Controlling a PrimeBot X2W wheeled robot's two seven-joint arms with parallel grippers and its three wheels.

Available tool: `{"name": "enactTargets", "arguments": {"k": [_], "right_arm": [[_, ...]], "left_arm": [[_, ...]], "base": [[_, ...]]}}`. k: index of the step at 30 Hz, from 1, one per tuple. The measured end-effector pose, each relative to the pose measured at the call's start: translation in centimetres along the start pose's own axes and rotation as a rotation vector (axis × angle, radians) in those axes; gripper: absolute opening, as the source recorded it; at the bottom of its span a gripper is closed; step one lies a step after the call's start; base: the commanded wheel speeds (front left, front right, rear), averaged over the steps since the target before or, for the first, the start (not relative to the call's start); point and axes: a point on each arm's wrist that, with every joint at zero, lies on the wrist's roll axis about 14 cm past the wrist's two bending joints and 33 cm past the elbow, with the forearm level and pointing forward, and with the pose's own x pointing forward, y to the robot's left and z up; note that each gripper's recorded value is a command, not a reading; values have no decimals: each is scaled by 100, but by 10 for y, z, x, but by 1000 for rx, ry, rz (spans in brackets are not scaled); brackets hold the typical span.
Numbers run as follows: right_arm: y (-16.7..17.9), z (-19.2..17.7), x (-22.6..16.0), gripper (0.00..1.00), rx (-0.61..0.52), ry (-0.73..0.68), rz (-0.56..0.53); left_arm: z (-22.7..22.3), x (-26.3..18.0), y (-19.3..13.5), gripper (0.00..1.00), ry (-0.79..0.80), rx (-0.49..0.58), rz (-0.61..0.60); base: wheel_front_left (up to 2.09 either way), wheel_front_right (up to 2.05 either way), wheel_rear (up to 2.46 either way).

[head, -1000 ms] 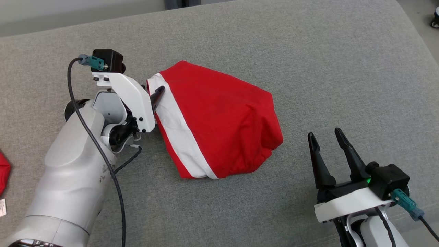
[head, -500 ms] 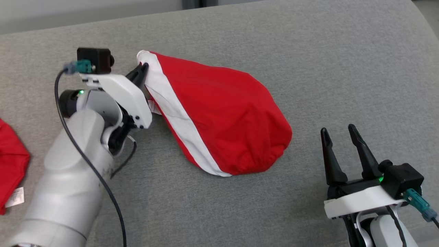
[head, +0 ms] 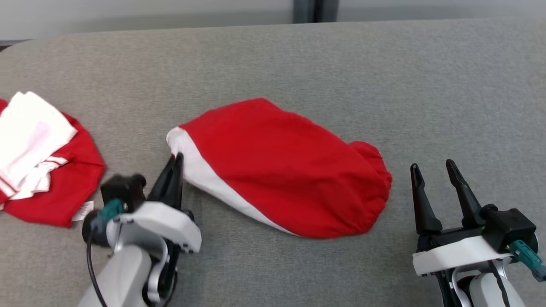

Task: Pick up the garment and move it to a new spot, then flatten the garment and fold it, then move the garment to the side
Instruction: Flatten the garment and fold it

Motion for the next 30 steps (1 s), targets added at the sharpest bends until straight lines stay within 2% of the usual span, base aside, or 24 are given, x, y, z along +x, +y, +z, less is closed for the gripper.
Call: {"name": "enactTargets", "arguments": {"k": [5, 10, 18, 19, 20, 21, 25, 30], "right_arm": [[15, 4, 5, 100, -4, -4, 44], [21, 9, 5, 100, -9, -10, 61], [19, 12, -1, 100, -12, -11, 53], [18, 13, -2, 100, -12, -10, 49], [17, 13, -4, 100, -13, -10, 46], [16, 13, -6, 100, -14, -8, 42], [8, 20, -13, 100, -18, -24, 15], [4, 27, -18, 100, -21, -43, 0]], "left_arm": [[-5, -44, 8, 0, -5, -40, 88], [-11, -74, 2, 0, 10, -84, 135], [-23, -83, -1, 0, 56, -116, 153], [-26, -83, -1, 13, 66, -113, 153], [-30, -83, 1, 52, 84, -115, 159], [-33, -83, 1, 100, 92, -114, 162], [-36, -83, 4, 100, 94, -104, 172], [-19, -81, 15, 100, 29, -34, 178]], "base": [[0, 0, 0], [0, 0, 0], [0, 0, 0], [0, 0, 0], [0, 0, 0], [0, 0, 0], [0, 0, 0], [0, 0, 0]]}}
